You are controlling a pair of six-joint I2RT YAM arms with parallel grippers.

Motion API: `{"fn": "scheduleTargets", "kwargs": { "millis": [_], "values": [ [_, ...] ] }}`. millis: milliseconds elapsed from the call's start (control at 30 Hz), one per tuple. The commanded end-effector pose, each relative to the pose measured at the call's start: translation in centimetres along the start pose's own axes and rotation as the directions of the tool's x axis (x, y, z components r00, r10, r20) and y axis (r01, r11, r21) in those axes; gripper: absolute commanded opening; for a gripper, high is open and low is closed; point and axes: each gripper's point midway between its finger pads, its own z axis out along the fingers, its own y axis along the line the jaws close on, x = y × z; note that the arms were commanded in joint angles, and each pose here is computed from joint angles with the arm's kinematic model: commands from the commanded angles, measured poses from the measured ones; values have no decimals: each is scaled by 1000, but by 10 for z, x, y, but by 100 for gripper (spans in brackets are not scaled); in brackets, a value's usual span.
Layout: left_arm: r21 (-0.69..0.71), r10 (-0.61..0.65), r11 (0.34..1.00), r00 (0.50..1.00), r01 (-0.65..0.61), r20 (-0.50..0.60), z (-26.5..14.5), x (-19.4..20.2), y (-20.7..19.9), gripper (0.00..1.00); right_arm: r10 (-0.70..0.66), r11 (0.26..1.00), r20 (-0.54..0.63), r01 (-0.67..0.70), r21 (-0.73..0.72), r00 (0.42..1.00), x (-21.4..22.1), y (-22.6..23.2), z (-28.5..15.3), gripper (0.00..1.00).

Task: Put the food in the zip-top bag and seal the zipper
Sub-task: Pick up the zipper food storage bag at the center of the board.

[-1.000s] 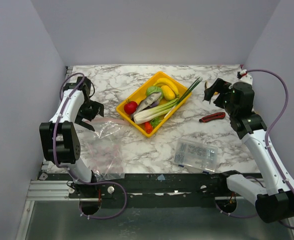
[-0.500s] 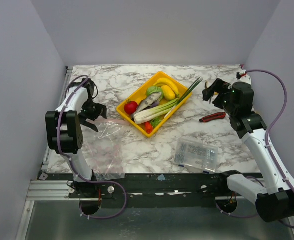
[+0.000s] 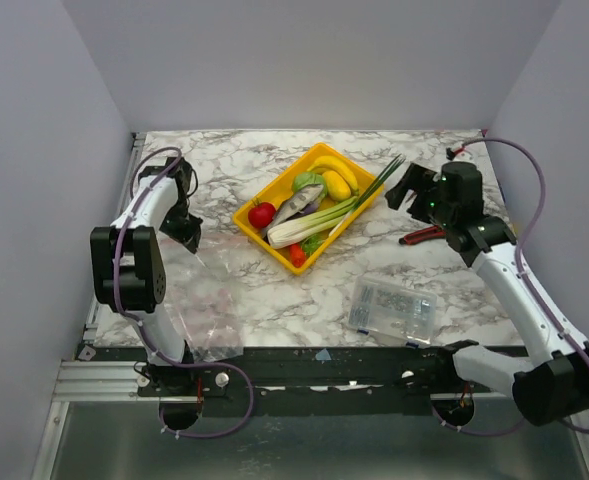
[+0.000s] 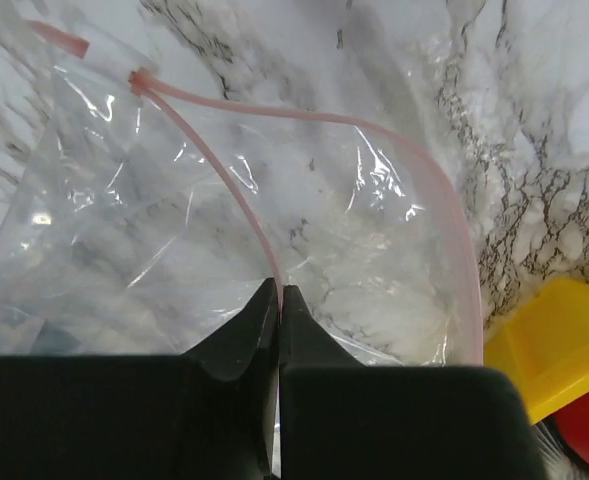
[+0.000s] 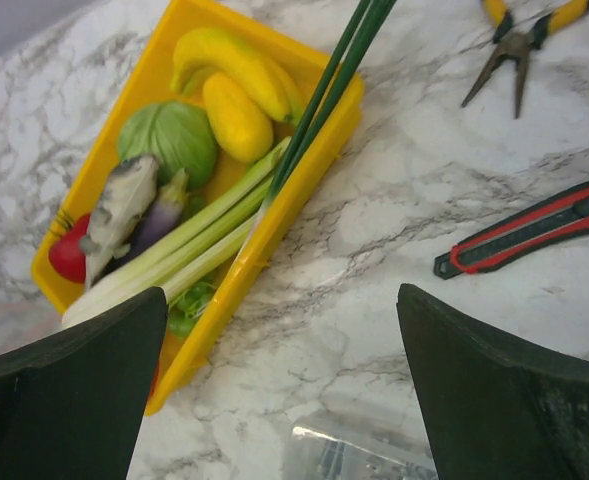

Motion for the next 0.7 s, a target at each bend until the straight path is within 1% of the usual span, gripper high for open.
{"fn": "scheduleTargets", "kwargs": {
  "millis": [0,100,133,200,300,333,367,400,433,500,533,567,600,667],
  "values": [
    [-44,86,996,954,-76,286,-49,-50,24,0,-124,992,-143,117,-54,982,39,37,8,100],
    [-80,143,989,904,-121,403,-75,-68,43,0,-166,982,-185,146,-119,969,61,72,15,100],
    [-93,184,983,879,-159,440,-85,-67,45,0,-179,977,-194,152,-150,964,68,84,17,100],
    [-109,226,974,833,-198,505,-103,-73,54,0,-208,964,-199,166,-208,958,79,110,19,100],
    [-114,270,960,743,-255,612,-132,-79,62,0,-262,938,-209,197,-286,942,97,150,19,100],
    [-107,294,949,713,-296,637,-139,-78,60,0,-281,927,-221,204,-314,934,106,161,18,100],
    [-92,327,928,669,-362,667,-146,-72,53,0,-296,910,-230,200,-363,927,114,178,16,100],
    [-64,357,896,626,-440,694,-151,-63,41,0,-303,892,-235,188,-411,924,118,192,13,100],
    [-42,424,826,572,-561,702,-152,-46,28,0,-303,872,-253,160,-463,919,127,206,9,100],
    [30,502,681,496,-732,708,-148,-13,8,0,-280,827,-277,84,-556,919,134,230,0,100],
    [60,523,621,471,-781,711,-145,1,3,0,-263,801,-277,49,-596,924,136,241,-5,100],
    [95,538,574,462,-813,705,-141,13,0,0,-254,775,-280,22,-631,926,138,250,-11,100],
    [117,554,537,454,-836,698,-138,22,1,0,-241,752,-276,-1,-659,930,140,258,-14,99],
    [144,574,473,428,-869,698,-136,34,1,0,-226,705,-278,-40,-708,933,145,271,-19,94]
  ]
}}
